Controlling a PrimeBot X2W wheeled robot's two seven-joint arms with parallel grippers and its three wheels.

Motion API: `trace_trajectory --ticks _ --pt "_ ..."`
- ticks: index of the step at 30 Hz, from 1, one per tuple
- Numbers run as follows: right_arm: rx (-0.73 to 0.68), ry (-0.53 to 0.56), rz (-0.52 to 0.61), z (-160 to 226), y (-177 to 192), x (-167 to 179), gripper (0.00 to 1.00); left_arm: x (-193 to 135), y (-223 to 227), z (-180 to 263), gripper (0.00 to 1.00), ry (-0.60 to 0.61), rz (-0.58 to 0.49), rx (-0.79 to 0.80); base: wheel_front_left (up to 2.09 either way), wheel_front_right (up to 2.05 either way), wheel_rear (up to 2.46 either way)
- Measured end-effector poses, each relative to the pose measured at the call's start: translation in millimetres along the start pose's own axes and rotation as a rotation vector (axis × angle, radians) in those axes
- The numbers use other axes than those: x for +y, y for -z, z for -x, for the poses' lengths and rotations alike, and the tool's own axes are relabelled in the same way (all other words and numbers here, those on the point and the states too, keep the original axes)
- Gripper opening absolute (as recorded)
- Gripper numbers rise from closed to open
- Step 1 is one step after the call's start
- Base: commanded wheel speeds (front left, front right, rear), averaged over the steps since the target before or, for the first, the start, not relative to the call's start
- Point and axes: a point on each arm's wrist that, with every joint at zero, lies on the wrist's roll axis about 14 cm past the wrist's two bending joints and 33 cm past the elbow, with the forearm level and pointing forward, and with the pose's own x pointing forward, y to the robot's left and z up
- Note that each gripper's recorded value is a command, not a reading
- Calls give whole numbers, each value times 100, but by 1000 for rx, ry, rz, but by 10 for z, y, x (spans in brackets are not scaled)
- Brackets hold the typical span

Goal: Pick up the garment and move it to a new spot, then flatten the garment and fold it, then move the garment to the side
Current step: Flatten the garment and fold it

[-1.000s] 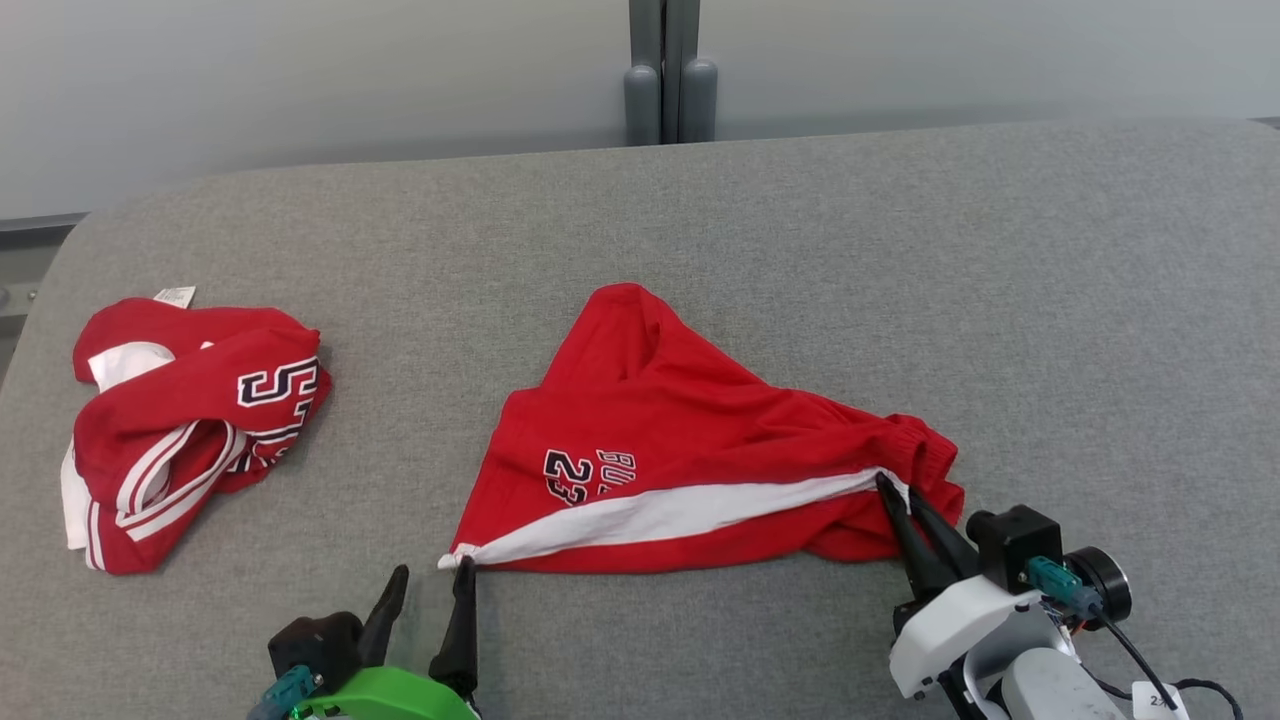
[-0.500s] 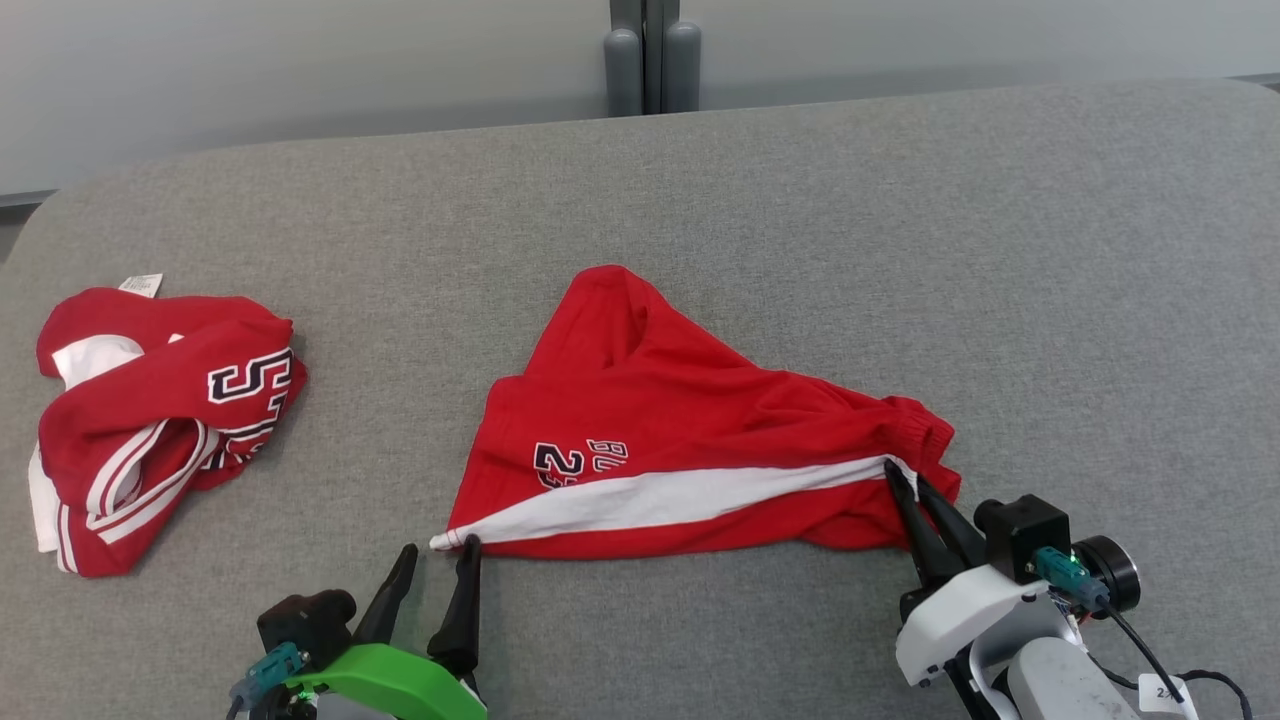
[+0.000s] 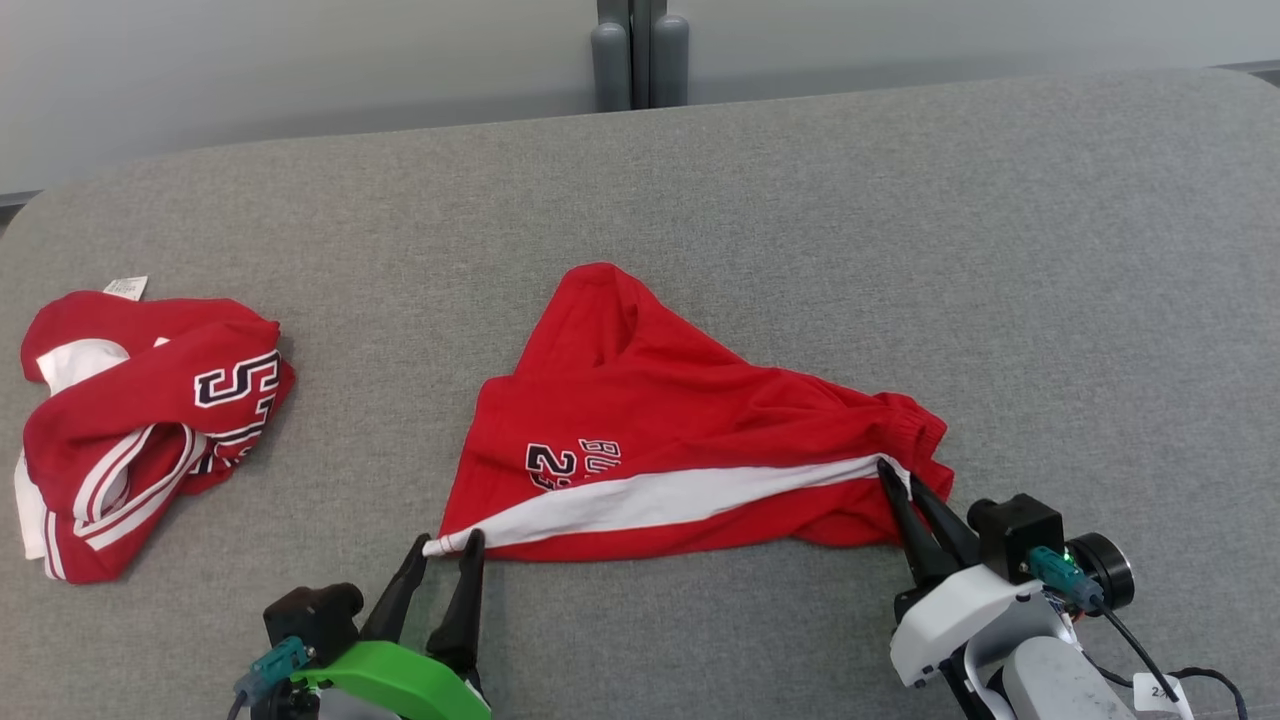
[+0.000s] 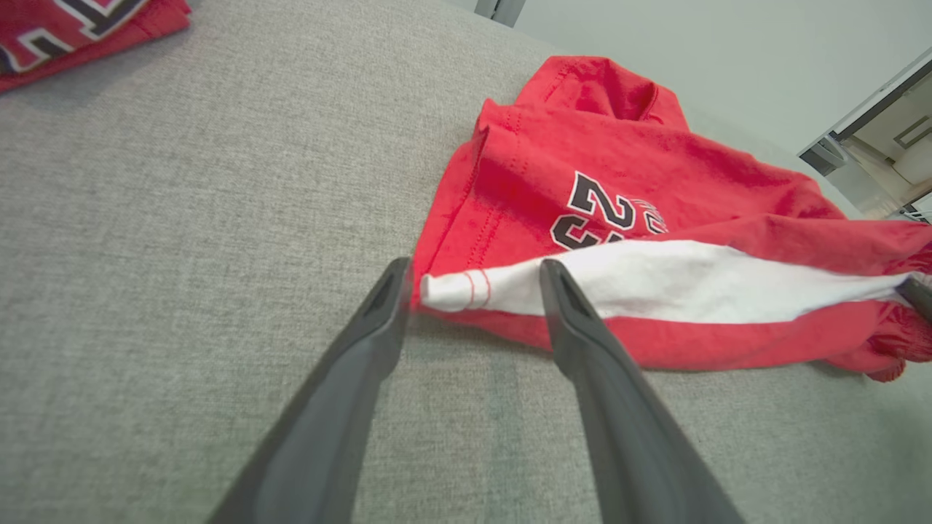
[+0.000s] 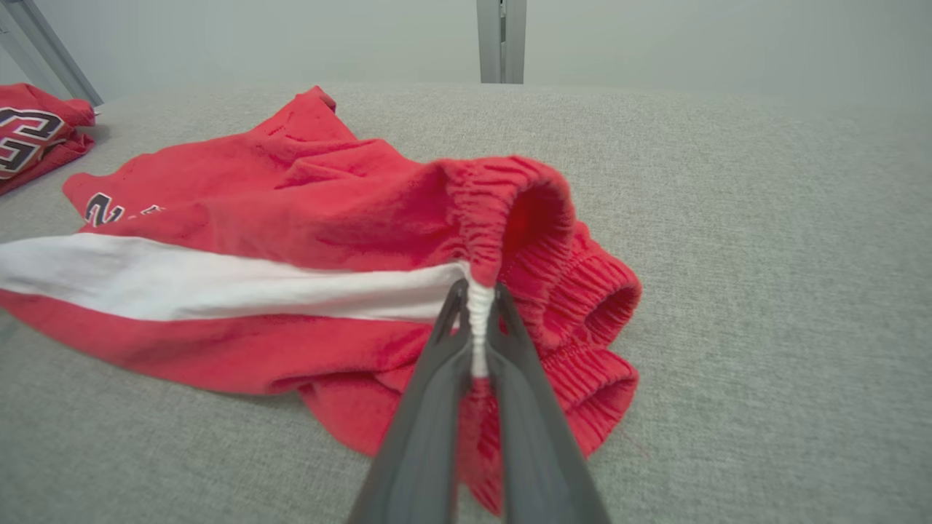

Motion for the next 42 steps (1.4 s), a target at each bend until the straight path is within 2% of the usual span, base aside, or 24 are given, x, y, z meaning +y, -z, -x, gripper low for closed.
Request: trace_trajectory --ticks 3,5,6,7,13,18,22,26,34,39,42 --pt "0 1 -3 0 0 -4 0 -1 53 3 28 4 -7 20 0 0 0" --pt "0 2 -4 1 2 -6 0 2 94 5 20 5 -11 35 0 0 0" --pt "0 3 -4 0 1 -8 0 -10 90 -2 7 10 -11 35 0 0 0" --pt "-1 2 -4 -3 -3 -6 0 -26 69 -14 0 16 -11 30 0 0 0" --pt "-19 3 -1 -5 -67 -7 0 -34 75 6 0 26 -18 39 0 0 0" --pt "-86 21 -18 -5 -283 -57 0 -128 -161 -12 0 55 -14 -36 0 0 0" --pt "-214 31 -30 -31 -715 -96 0 -295 -570 -32 0 116 -56 -153 0 0 0" --pt "-372 15 -14 -26 -1268 -62 0 -578 -1266 -27 0 223 -161 -335 0 0 0" --pt "-714 -75 95 243 -2575 10 0 -1277 -2478 309 0 447 -465 -635 0 0 0" --pt "-794 -140 154 359 -3152 141 0 -1407 -2841 338 0 479 -565 -685 0 0 0" --pt "-793 -154 220 293 -3315 181 0 -1415 -3025 236 0 472 -600 -693 0 0 0"
